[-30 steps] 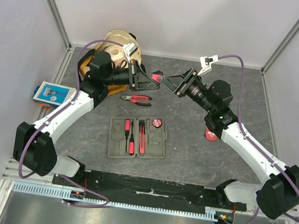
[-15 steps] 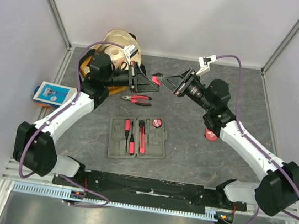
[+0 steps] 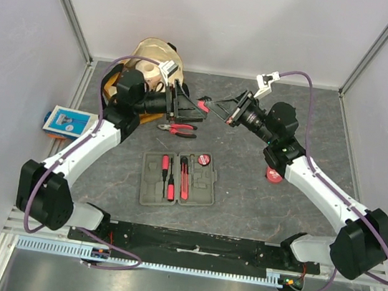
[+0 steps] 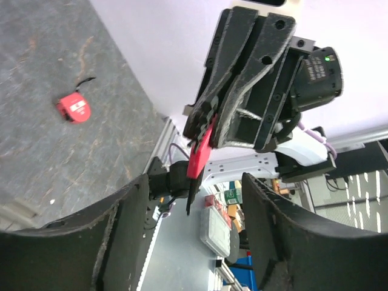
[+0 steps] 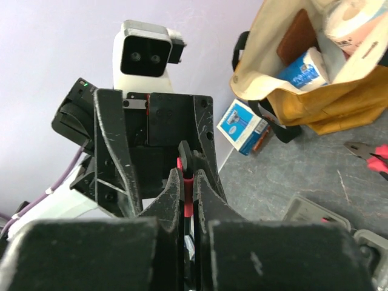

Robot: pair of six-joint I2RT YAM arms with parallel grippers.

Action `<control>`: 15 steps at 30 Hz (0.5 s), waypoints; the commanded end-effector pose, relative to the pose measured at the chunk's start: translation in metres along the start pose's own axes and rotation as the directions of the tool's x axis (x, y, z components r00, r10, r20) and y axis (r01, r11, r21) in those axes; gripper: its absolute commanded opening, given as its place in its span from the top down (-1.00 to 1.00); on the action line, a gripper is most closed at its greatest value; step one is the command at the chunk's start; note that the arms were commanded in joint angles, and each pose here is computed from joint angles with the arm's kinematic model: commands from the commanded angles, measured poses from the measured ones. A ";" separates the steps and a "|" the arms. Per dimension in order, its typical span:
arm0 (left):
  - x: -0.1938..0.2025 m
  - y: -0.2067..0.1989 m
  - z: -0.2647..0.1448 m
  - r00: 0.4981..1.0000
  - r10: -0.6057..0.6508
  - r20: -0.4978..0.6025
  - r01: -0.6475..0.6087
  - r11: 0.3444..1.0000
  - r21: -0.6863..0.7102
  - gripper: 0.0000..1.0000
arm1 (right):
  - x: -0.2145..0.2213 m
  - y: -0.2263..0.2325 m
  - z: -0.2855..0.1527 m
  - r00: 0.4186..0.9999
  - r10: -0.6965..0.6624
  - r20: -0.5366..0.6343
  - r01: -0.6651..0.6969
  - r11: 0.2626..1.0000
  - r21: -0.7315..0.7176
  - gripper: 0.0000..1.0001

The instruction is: Pack the tool kit

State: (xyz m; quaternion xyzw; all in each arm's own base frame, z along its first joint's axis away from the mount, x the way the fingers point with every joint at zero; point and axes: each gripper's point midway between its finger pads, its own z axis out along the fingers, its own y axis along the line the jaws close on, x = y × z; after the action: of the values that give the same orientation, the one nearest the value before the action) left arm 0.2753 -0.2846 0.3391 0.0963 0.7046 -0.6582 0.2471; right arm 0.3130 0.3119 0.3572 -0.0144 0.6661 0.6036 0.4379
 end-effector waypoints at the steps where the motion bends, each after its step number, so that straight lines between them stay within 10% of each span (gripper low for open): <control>1: -0.008 0.009 -0.019 0.994 0.106 0.031 -0.102 0.988 -0.114 -0.47 | -0.002 -0.018 -0.005 1.000 -0.027 -0.003 0.027 0.996 0.086 1.00; 8: 0.002 0.080 -0.064 0.993 0.114 0.043 -0.078 0.864 -0.497 -0.51 | 0.046 -0.088 -0.024 0.985 0.003 -0.173 0.052 0.948 0.314 1.00; 15: 0.042 0.191 -0.146 0.991 -0.026 0.132 0.130 0.434 -0.892 -0.45 | 0.120 -0.150 -0.058 0.881 0.129 -0.456 0.108 0.883 0.457 1.00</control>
State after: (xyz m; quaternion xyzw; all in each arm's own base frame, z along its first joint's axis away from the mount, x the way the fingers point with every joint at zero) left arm 0.3085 -0.1944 0.2275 -0.0444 0.8714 -0.3829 0.3034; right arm 0.3166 0.2939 0.2174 -0.0102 0.8264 0.4523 0.3353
